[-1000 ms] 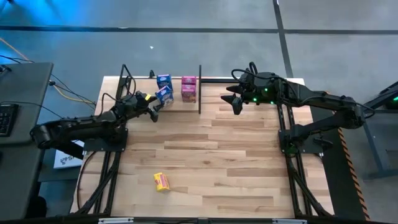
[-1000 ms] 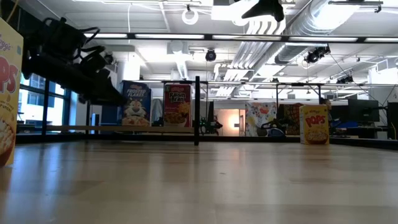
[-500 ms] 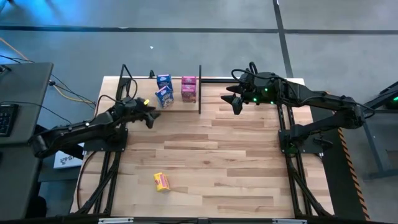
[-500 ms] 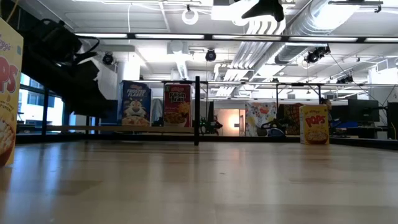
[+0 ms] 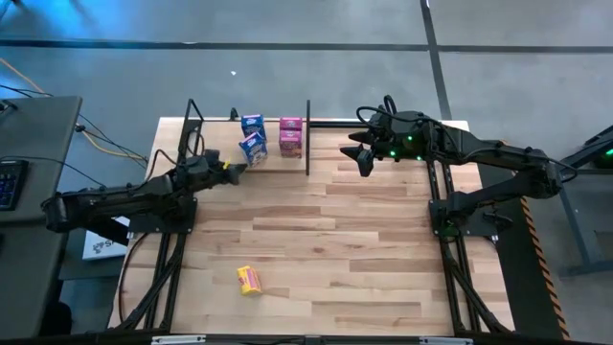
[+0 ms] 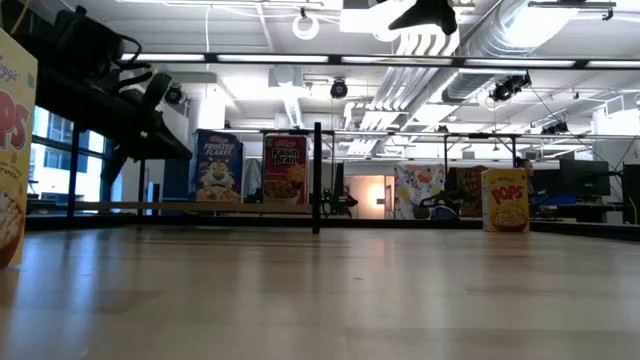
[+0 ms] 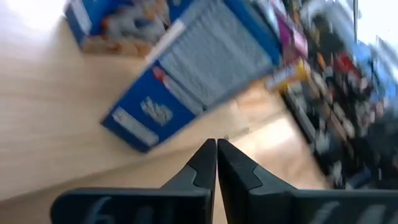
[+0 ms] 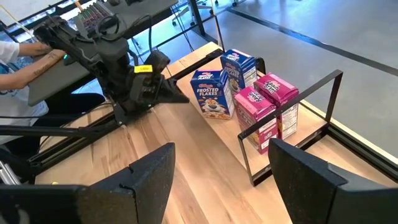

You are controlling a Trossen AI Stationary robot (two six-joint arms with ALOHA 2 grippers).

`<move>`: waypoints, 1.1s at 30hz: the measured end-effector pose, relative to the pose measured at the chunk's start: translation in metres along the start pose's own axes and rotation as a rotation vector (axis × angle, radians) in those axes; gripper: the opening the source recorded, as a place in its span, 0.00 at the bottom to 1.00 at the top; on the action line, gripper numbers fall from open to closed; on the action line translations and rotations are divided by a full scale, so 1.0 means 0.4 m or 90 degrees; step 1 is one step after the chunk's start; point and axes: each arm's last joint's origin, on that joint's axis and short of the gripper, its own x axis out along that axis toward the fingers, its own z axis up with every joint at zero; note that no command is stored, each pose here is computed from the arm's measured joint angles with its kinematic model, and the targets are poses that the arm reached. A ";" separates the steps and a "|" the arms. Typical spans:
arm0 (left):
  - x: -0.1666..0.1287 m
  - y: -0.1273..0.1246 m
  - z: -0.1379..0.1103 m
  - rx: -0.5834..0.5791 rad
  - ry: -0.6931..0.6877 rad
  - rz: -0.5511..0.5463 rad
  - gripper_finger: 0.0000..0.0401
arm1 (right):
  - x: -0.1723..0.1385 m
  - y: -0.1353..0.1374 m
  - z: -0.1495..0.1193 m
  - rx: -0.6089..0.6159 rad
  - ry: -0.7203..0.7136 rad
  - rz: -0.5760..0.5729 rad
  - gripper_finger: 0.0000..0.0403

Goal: Stack cereal on shelf
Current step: Align the blue cereal box on the shelf

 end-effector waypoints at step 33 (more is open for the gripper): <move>0.058 0.013 0.008 -0.163 -0.090 0.059 0.00 | 0.000 -0.002 0.001 -0.015 -0.007 -0.019 0.62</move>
